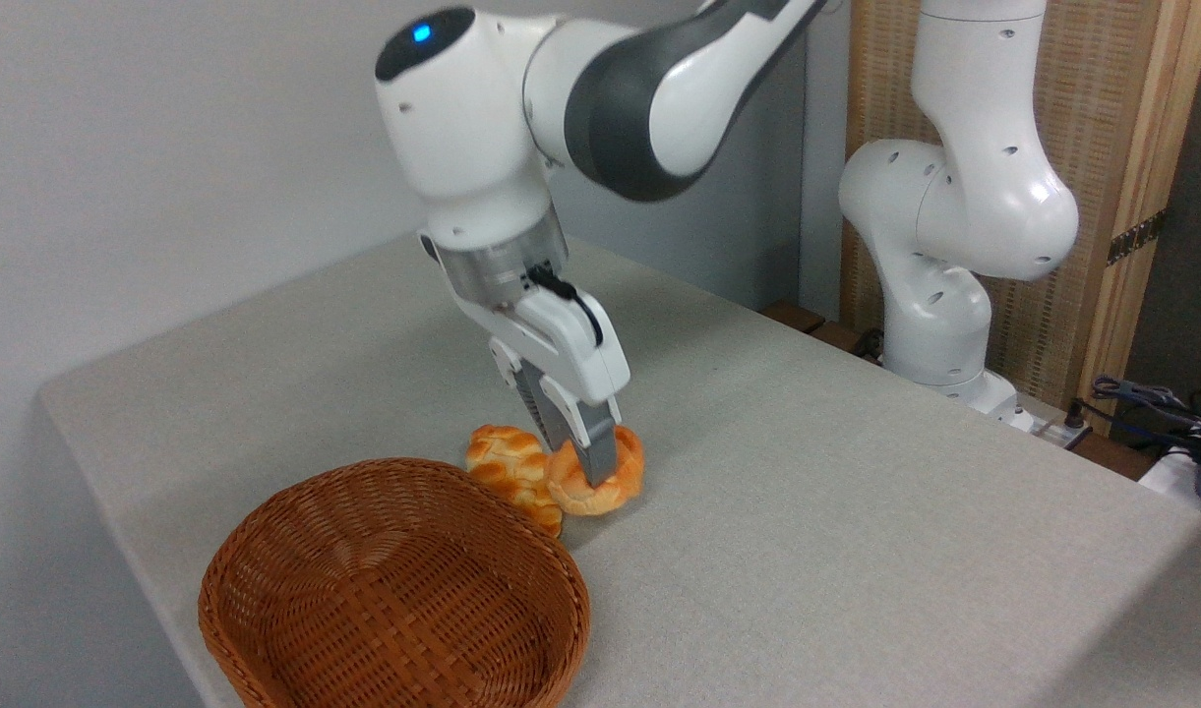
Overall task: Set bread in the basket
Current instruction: 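Carry the bread roll over the wicker basket and lower it inside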
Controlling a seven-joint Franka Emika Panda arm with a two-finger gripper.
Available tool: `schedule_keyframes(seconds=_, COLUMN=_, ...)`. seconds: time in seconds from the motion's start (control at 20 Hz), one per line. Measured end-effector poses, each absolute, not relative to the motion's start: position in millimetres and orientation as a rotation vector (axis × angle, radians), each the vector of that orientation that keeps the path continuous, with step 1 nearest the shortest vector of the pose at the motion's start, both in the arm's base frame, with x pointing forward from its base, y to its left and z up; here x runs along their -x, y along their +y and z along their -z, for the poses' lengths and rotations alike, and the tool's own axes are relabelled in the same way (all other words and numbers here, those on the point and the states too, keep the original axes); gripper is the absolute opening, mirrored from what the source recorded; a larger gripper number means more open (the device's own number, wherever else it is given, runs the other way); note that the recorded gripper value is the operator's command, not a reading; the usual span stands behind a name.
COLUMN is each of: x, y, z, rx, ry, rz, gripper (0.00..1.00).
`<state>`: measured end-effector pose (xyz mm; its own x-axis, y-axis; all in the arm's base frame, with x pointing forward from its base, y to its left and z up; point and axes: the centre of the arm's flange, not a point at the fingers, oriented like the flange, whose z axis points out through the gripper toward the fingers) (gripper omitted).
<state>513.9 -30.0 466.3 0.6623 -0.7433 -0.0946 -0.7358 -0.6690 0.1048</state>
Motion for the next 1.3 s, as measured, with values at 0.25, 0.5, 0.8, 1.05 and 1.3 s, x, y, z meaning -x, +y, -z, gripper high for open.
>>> schedule_keyframes(seconds=0.25, x=-527, y=-32, z=-512, rx=-2.826, ry=-1.237, rz=0.047, gripper=0.48)
schedule_keyframes(seconds=0.5, x=-546, y=-31, z=-534, rx=-2.873, ry=-1.247, rz=-0.181, gripper=0.56)
schedule_keyframes(seconds=0.8, x=-573, y=-29, z=-515, rx=-2.899, ry=-1.243, rz=-0.319, gripper=1.00)
schedule_keyframes(seconds=1.05, x=-583, y=-29, z=-495, rx=-2.900, ry=-1.239, rz=-0.312, gripper=1.00)
schedule_keyframes(seconds=1.3, x=-584, y=-28, z=-499, rx=-2.902, ry=-1.238, rz=-0.324, gripper=1.00)
